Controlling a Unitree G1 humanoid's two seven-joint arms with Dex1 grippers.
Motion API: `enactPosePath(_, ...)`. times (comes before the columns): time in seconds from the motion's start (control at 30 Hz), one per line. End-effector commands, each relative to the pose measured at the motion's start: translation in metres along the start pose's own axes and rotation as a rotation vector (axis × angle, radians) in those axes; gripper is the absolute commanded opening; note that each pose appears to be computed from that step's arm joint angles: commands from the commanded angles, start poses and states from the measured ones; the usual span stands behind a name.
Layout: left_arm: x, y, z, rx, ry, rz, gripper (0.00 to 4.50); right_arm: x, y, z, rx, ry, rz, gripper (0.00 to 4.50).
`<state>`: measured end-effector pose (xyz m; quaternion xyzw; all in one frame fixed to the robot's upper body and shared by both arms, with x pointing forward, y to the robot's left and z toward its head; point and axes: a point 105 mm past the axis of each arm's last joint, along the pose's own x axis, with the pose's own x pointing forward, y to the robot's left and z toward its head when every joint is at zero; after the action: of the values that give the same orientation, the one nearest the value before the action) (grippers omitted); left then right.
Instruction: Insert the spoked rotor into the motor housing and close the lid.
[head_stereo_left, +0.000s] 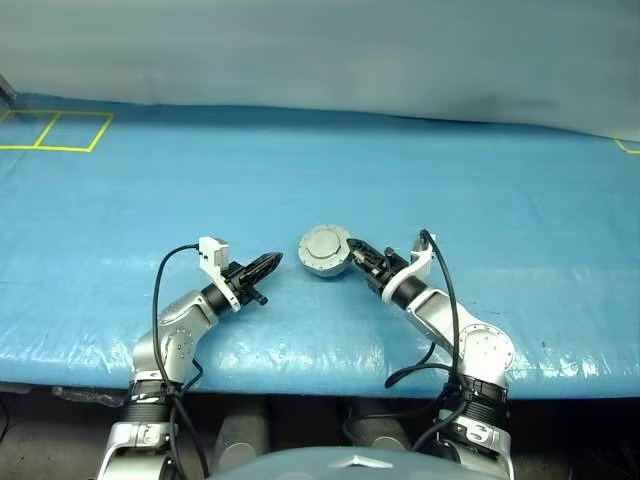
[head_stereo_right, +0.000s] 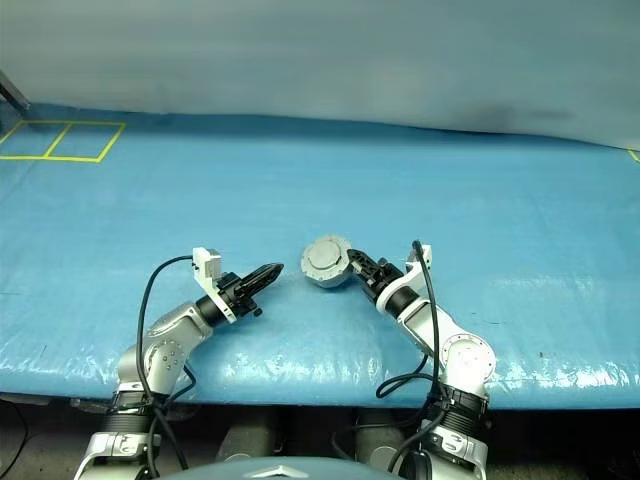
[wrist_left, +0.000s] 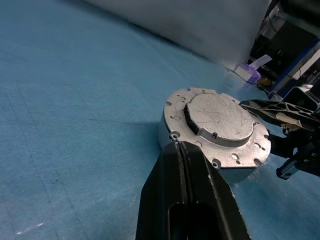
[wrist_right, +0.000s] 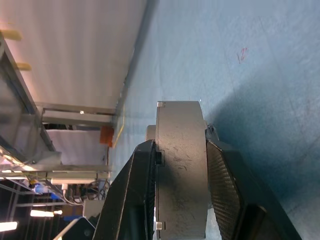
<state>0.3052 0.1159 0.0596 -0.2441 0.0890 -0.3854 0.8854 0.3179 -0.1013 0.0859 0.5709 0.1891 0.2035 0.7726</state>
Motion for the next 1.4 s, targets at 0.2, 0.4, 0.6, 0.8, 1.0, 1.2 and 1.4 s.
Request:
enactPosePath(0.2, 0.000, -0.004, 0.018, -0.053, -0.138, 0.001, 0.00, 0.006, 0.047, 0.007, -0.017, -0.026, 0.176, 1.20)
enactPosePath(0.4, 0.003, -0.019, 0.019, -0.161, -0.175, -0.098, 1.18, 0.006, 0.056, 0.006, -0.012, -0.018, 0.213, 1.20)
enactPosePath(0.6, 0.005, -0.028, 0.024, -0.259, -0.211, -0.165, 3.22, 0.005, 0.070, 0.002, -0.007, -0.002, 0.267, 1.20)
enactPosePath(0.8, 0.009, -0.027, 0.030, -0.433, -0.268, -0.179, 4.47, 0.004, 0.081, -0.001, -0.008, 0.014, 0.309, 1.20)
enactPosePath(1.0, 0.011, -0.039, 0.037, -0.581, -0.293, -0.273, 4.47, 0.003, 0.088, -0.013, -0.007, 0.063, 0.341, 1.20)
enactPosePath(1.2, 0.020, -0.043, 0.034, -0.598, -0.265, -0.283, 4.47, 0.004, 0.093, -0.025, -0.015, 0.106, 0.361, 1.20)
enactPosePath(1.4, 0.025, -0.048, 0.038, -0.591, -0.286, -0.298, 4.47, 0.004, 0.095, -0.032, -0.019, 0.128, 0.366, 1.20)
